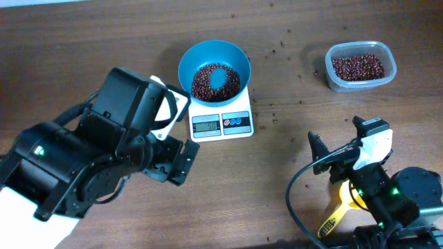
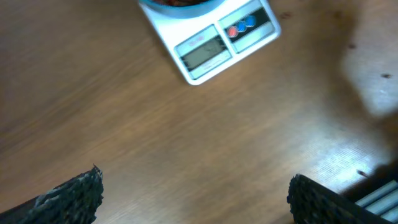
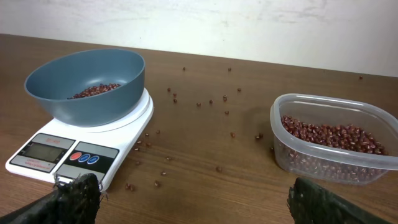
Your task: Scoop item into bowl and weigh 50g on scale
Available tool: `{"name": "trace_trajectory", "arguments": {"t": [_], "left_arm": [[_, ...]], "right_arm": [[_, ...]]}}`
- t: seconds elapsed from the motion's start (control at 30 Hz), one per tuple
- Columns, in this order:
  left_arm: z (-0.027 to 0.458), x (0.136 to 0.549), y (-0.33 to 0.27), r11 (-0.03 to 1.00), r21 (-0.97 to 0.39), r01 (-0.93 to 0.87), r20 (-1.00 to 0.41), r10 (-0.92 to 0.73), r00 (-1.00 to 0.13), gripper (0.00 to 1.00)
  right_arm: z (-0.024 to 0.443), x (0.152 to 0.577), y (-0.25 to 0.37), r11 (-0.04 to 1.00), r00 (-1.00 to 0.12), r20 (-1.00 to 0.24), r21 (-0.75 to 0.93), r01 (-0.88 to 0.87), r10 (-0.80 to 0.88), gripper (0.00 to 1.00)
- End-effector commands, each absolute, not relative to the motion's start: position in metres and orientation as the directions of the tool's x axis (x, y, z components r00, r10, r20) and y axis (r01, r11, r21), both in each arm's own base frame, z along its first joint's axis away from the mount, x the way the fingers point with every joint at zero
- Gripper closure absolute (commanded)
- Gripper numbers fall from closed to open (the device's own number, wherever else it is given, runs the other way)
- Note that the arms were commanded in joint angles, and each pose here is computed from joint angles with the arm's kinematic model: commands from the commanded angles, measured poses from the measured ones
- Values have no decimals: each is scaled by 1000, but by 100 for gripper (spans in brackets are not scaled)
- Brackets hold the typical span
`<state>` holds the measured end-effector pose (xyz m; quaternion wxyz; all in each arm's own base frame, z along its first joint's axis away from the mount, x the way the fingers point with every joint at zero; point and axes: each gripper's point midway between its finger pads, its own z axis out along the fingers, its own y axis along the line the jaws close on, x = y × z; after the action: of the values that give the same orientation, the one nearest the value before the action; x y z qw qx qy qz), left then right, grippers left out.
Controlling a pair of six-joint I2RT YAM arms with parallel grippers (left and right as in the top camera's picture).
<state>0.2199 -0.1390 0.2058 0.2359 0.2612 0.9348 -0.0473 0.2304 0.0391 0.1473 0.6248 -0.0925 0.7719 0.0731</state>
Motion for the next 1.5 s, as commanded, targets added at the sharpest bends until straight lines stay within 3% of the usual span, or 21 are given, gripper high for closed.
{"name": "trace_trajectory", "arguments": {"t": [0.0, 0.17, 0.33, 0.53, 0.8, 1.13, 1.23, 1.47], "left_arm": [[224, 228, -107, 908, 158, 388, -527, 409, -745, 1], [243, 235, -56, 923, 271, 272, -674, 384, -632, 1], [221, 241, -30, 977, 145, 155, -902, 195, -384, 1], [183, 250, -27, 986, 130, 105, -979, 145, -143, 1], [147, 246, -18, 989, 121, 85, -984, 131, -119, 1], [159, 245, -24, 990, 90, 109, -994, 97, -59, 1], [178, 245, -24, 991, 92, 102, -996, 91, 17, 1], [157, 245, -24, 990, 90, 109, -993, 98, -68, 1]], "right_arm": [[146, 231, 40, 972, -198, -979, -4, -234, -52, 1], [146, 231, 40, 972, -198, -979, -4, -234, -52, 1], [146, 231, 40, 972, -198, -979, -4, -234, -52, 1], [146, 231, 40, 972, -198, -979, -4, -234, -52, 1], [146, 231, 40, 972, -198, -979, -4, -234, -52, 1], [146, 231, 40, 972, -198, -979, -4, -234, -52, 1], [146, 231, 40, 972, -198, -979, -4, -234, -52, 1], [146, 231, 40, 972, -198, -979, -4, -234, -52, 1]]}}
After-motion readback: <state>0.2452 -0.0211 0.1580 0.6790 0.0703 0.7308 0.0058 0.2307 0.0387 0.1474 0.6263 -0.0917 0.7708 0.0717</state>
